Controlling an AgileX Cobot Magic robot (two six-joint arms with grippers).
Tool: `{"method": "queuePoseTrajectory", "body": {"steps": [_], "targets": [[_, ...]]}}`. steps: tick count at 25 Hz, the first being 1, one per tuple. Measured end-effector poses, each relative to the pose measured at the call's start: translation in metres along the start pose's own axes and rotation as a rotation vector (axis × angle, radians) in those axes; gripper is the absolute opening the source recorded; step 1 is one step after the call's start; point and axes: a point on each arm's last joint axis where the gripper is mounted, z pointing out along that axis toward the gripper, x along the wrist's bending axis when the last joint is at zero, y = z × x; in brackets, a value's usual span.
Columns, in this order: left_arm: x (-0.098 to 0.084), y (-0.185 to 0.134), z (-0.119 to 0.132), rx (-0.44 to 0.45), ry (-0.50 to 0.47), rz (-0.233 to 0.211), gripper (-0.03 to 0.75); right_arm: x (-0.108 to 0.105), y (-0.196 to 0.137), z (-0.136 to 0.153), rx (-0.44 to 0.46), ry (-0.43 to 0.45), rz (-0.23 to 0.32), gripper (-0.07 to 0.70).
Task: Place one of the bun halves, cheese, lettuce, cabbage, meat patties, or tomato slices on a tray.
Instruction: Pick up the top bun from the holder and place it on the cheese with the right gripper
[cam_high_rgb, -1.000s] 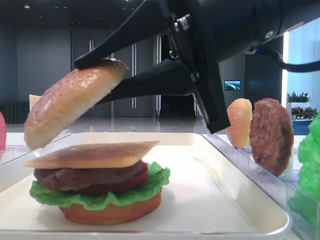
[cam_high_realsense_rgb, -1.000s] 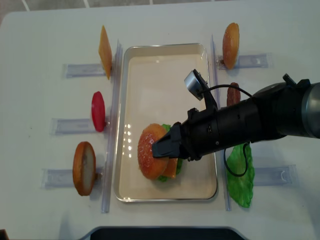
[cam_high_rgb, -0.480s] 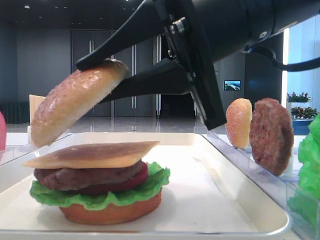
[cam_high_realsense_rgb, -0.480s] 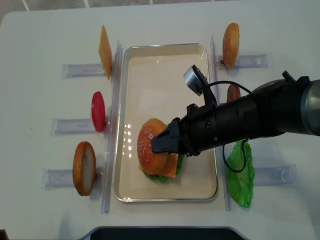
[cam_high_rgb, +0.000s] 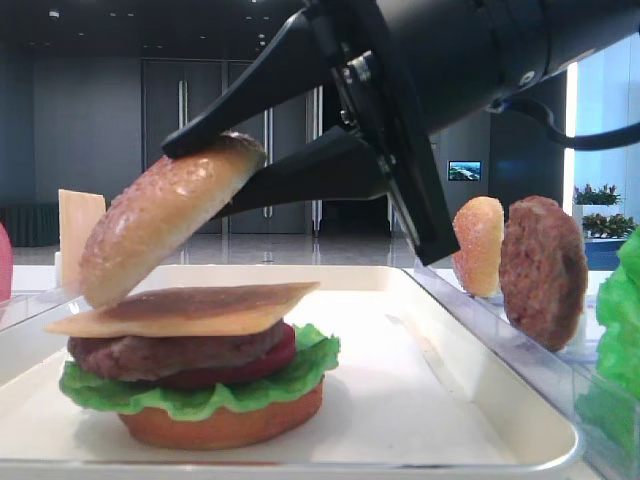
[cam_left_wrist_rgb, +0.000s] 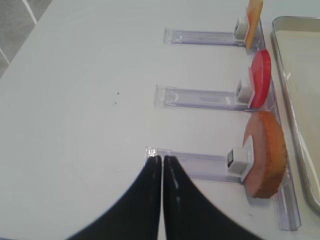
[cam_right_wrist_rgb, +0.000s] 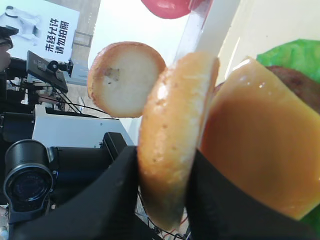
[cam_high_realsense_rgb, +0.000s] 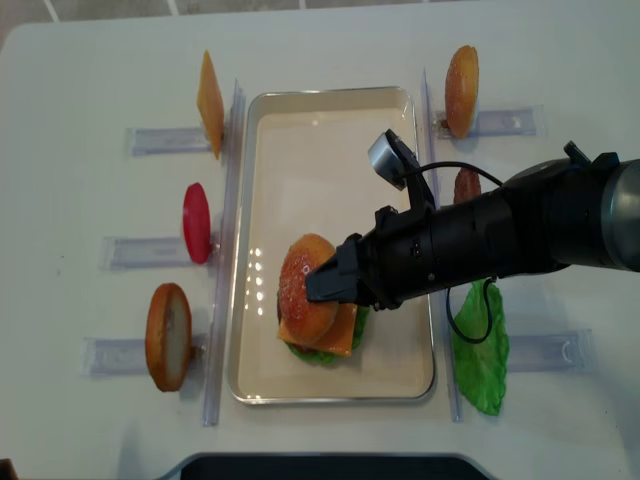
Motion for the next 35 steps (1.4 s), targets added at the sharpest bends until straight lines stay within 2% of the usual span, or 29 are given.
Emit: {"method": "queuePoseTrajectory", "body": {"steps": [15,18,23,25,31,35], "targets": [[0.0,0.0,0.0,0.0,0.0,0.0,-0.001,-0.001,0.0003,0.0,-0.004,-0.011,0.0,0.237],[0.0,0.0,0.0,0.0,0.0,0.0,-0.001,-0.0012,0.0002,0.0,-0.003,-0.014,0.0,0.293],[0.0,0.0,0.0,0.0,0.0,0.0,-0.001,-0.0023,-0.0026,0.0,0.028,-0.026,0.007,0.447],[0.0,0.0,0.0,0.0,0.0,0.0,-0.001,-0.003,-0.0045,-0.0001,0.05,-0.034,-0.001,0.484],[0.0,0.0,0.0,0.0,0.0,0.0,-0.001,-0.0051,-0.0072,-0.0005,0.079,-0.06,-0.009,0.508],[0.0,0.0,0.0,0.0,0.0,0.0,-0.001,-0.0025,-0.006,-0.0062,0.073,-0.117,-0.056,0.511]]}}
